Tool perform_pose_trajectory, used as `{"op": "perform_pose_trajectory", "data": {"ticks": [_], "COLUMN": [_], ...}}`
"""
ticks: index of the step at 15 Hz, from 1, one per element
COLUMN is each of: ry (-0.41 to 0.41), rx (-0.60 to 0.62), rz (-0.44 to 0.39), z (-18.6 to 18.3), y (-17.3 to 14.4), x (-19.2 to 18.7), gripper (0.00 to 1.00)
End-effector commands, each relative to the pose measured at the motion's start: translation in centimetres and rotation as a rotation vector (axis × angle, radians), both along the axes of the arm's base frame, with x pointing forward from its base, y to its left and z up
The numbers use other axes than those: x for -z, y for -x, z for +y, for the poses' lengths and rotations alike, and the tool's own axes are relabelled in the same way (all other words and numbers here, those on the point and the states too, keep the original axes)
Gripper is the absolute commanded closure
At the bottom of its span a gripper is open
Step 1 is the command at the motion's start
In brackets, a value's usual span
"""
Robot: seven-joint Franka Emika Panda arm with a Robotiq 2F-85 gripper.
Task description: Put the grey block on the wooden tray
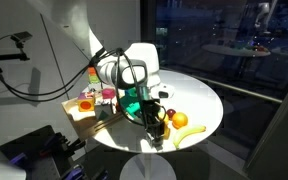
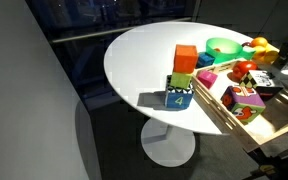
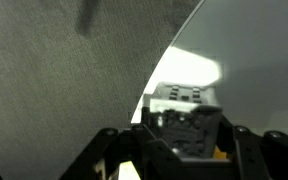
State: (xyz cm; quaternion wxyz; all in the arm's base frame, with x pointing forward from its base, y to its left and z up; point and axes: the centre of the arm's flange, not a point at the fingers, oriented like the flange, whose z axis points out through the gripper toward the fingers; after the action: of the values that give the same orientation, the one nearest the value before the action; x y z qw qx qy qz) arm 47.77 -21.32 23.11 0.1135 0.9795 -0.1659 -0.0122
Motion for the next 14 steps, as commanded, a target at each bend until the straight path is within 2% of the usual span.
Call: {"op": "perform_pose_trajectory", "data": {"ticks": [1,8,14], "ry": [0.043,0.095,0.070], "rx": [0.012,-0.033,-0.135], "rz": [0.011,0.066,0.023], "z": [0.5,2.4,6.7], "y": [0.6,2.6,3.7], "x": [-2.1,-5.8,-9.1], "gripper": [0.67,0.69,0.69]}}
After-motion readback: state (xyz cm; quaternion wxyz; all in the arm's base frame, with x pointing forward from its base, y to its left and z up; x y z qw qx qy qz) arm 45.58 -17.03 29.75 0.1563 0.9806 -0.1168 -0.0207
